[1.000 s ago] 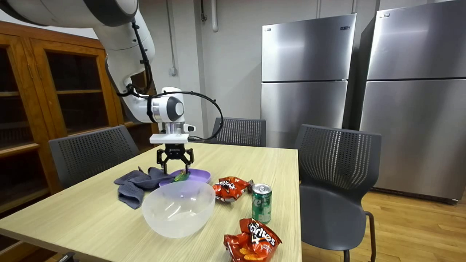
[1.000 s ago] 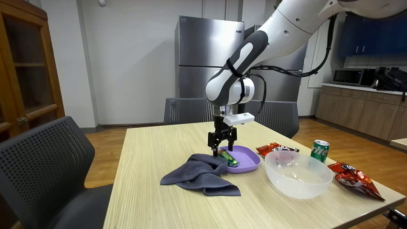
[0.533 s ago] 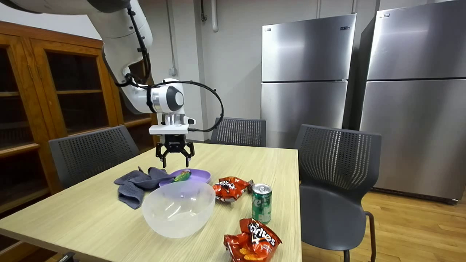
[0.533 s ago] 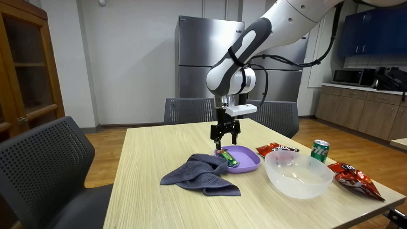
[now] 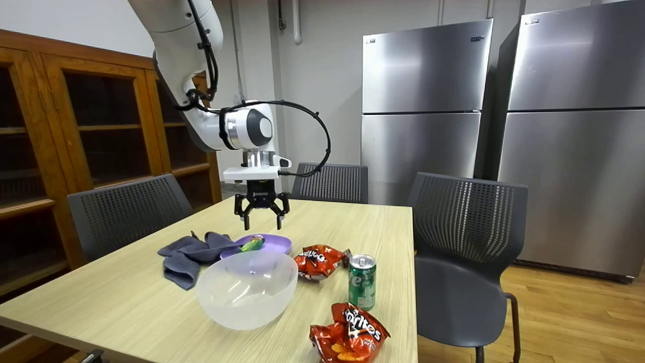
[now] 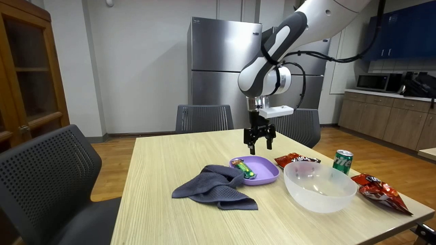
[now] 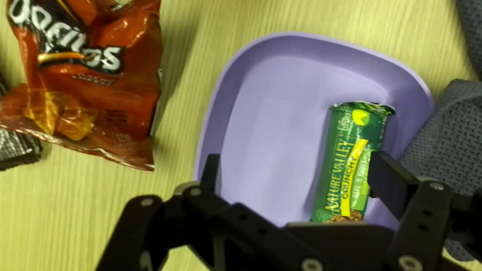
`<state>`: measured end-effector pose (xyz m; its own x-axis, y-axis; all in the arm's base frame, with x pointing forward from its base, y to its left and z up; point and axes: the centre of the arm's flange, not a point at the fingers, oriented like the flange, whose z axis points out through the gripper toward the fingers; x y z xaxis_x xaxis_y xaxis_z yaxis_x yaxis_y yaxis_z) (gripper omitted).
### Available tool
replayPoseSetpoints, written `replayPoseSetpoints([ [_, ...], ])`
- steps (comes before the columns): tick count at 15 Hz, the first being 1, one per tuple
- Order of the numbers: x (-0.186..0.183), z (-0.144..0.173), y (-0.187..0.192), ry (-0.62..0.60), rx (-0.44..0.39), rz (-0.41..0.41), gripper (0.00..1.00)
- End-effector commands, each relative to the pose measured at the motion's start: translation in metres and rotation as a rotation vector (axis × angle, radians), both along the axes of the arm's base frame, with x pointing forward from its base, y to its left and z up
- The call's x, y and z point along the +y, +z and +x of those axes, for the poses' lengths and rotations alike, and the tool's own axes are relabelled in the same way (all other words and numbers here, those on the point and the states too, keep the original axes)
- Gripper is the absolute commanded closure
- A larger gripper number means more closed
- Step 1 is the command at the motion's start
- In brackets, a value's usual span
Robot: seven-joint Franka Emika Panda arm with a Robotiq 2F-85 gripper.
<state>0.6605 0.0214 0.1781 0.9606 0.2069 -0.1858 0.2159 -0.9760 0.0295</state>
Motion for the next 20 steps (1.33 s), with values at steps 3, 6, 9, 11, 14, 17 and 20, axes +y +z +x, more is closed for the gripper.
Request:
replayPoseSetpoints([
  [3,-0.053,-0.021,-0.003,-0.102,0.045,-0.014,0.00],
  [6,-0.075,-0.027,-0.006,-0.142,0.057,-0.029,0.00],
  [9,-0.091,-0.033,-0.006,-0.170,0.060,-0.045,0.00],
  [11,-0.100,-0.036,-0.007,-0.187,0.063,-0.048,0.00],
  [14,-0.114,-0.040,-0.007,-0.212,0.062,-0.044,0.00],
  [17,-0.126,-0.043,-0.004,-0.237,0.059,-0.050,0.00],
  [20,-0.137,-0.042,-0.003,-0.261,0.058,-0.056,0.00],
])
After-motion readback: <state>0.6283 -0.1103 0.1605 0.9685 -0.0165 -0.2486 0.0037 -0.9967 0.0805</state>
